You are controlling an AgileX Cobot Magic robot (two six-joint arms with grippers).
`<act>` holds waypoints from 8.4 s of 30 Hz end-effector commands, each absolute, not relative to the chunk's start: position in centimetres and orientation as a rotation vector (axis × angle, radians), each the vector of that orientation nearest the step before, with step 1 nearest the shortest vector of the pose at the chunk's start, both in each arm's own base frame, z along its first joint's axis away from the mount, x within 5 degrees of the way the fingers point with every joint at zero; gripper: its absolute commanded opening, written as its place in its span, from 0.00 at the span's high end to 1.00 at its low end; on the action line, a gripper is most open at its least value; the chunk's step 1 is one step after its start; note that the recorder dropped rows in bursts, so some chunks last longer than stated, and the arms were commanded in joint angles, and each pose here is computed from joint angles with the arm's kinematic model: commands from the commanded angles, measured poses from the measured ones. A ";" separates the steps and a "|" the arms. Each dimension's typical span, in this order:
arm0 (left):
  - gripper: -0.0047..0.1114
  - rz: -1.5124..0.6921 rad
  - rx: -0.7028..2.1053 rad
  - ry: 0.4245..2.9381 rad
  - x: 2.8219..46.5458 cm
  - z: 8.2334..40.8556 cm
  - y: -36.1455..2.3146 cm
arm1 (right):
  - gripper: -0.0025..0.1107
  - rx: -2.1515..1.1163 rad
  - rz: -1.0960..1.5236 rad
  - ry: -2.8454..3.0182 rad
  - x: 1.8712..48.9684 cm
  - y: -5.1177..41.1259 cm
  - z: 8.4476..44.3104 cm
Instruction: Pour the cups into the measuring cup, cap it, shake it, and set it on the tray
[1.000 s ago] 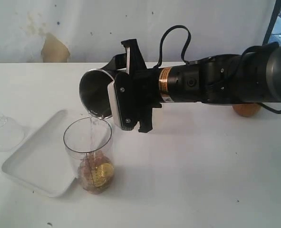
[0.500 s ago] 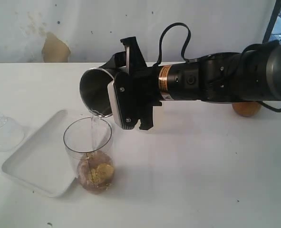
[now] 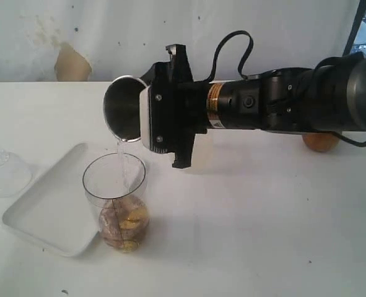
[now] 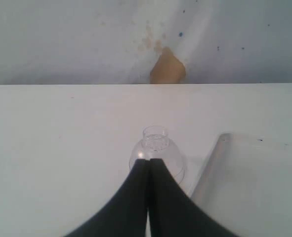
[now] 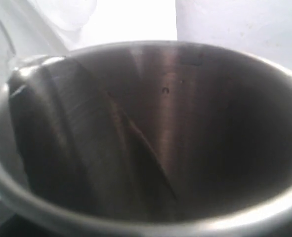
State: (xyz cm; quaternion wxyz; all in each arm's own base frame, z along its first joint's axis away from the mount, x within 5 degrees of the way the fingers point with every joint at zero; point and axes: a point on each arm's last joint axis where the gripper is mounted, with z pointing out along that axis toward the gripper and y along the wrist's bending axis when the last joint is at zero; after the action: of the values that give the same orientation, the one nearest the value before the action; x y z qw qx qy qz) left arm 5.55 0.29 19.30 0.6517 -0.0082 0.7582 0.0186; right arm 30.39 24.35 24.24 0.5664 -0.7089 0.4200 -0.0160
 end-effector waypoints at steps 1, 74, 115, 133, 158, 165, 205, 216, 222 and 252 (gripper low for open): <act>0.96 0.031 -0.014 1.718 5.5 19.2 0.2 | 0.98 -1.488 0.149 1.166 30.3 24.5 25.4; 0.96 0.031 -0.014 1.718 5.5 19.2 0.2 | 0.98 -0.493 0.387 1.670 39.7 5.9 10.9; 0.96 0.031 -0.014 1.718 5.5 19.2 0.2 | 0.05 -0.535 0.390 1.638 39.8 6.2 10.2; 0.96 0.031 -0.014 1.718 5.5 19.2 0.2 | 0.05 -0.638 0.390 1.547 38.7 6.7 18.4; 0.96 0.031 -0.014 1.718 5.5 19.2 0.2 | 0.98 -0.621 0.514 1.517 17.6 6.4 41.1; 0.96 0.031 -0.014 1.718 5.5 19.2 0.2 | 0.98 -0.575 0.417 1.387 9.2 5.6 39.0; 0.96 0.031 -0.014 1.718 5.5 19.2 0.2 | 0.98 -0.156 0.739 0.720 -3.4 3.1 38.4; 0.96 0.031 -0.014 1.718 5.5 19.2 0.2 | 0.98 -0.141 0.106 0.825 1.6 1.3 31.8; 0.96 0.031 -0.014 1.718 5.5 19.2 0.2 | 0.98 -0.076 -0.034 1.236 4.7 0.2 25.4; 0.96 0.031 -0.014 1.718 5.5 19.2 0.2 | 0.98 -0.002 -0.097 1.801 5.4 -0.4 18.5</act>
State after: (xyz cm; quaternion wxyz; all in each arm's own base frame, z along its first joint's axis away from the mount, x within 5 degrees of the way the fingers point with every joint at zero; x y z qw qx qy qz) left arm 5.55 0.29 19.30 0.6517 -0.0082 0.7582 0.0186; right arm 5.42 -0.36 18.42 0.6173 -0.0056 0.7857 -0.0393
